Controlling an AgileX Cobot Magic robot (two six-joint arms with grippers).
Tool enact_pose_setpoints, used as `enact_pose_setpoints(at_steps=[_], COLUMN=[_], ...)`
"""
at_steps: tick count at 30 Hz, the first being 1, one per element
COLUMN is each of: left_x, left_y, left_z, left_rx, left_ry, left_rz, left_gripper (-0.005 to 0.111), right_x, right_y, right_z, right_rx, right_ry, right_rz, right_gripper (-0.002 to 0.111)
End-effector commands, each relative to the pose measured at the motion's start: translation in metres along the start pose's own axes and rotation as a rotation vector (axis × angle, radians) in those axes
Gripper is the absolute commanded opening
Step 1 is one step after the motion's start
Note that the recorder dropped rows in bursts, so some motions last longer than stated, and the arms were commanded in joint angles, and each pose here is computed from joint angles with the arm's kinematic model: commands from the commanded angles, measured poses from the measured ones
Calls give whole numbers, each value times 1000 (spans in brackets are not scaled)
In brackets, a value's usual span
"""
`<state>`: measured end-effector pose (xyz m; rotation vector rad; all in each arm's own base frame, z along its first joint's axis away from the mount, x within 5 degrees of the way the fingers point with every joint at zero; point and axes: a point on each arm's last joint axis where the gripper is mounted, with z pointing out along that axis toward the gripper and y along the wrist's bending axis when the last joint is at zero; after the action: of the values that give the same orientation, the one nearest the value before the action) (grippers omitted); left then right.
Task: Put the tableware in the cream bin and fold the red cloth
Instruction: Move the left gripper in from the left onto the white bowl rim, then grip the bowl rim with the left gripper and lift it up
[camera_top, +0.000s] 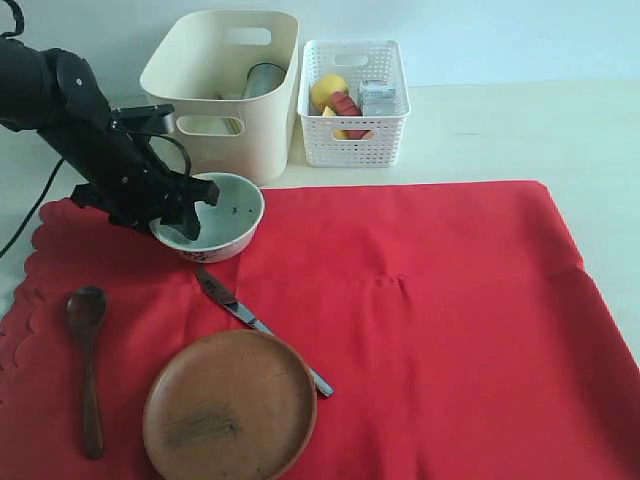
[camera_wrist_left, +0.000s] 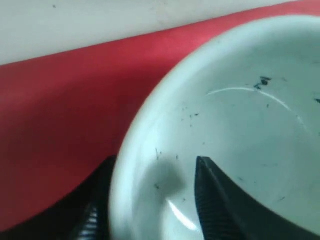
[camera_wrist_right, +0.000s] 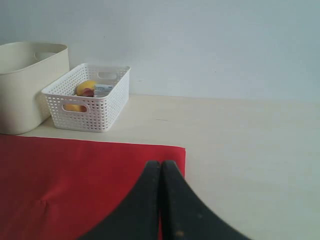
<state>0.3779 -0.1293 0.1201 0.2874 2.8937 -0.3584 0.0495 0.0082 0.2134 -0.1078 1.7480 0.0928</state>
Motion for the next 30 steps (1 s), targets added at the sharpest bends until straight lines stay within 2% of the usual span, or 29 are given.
enact_pose_setpoints(at_steps=[1, 5, 9, 12, 18, 19, 23, 26, 30], left_x=[-2, -1, -1, -4, 0, 3, 10, 10, 2], left_y=[-4, -4, -6, -13, -33, -37, -44, -44, -42], left_z=[-2, -2, -8, -38, -125, -146, -196, -213, -214], left_rx=[14, 13, 18, 38, 85, 91, 84, 45, 19], left_ry=[-16, -6, 1, -48, -201, -248, -410, -507, -586], left_rz=[14, 18, 25, 34, 74, 88, 126, 157, 163], left_gripper=[34, 0, 0, 0, 0, 0, 0, 0, 0], right_x=[0, 0, 0, 0, 0, 0, 0, 0, 0], right_y=[0, 0, 0, 0, 0, 0, 0, 0, 0], right_z=[0, 0, 0, 0, 0, 0, 0, 0, 0], right_rx=[7, 7, 7, 7, 7, 7, 7, 7, 7], right_ry=[-4, -4, -4, -4, -4, -4, -4, -4, -4], right_rz=[0, 0, 0, 0, 0, 0, 0, 0, 0], right_gripper=[0, 0, 0, 0, 0, 0, 0, 0, 0])
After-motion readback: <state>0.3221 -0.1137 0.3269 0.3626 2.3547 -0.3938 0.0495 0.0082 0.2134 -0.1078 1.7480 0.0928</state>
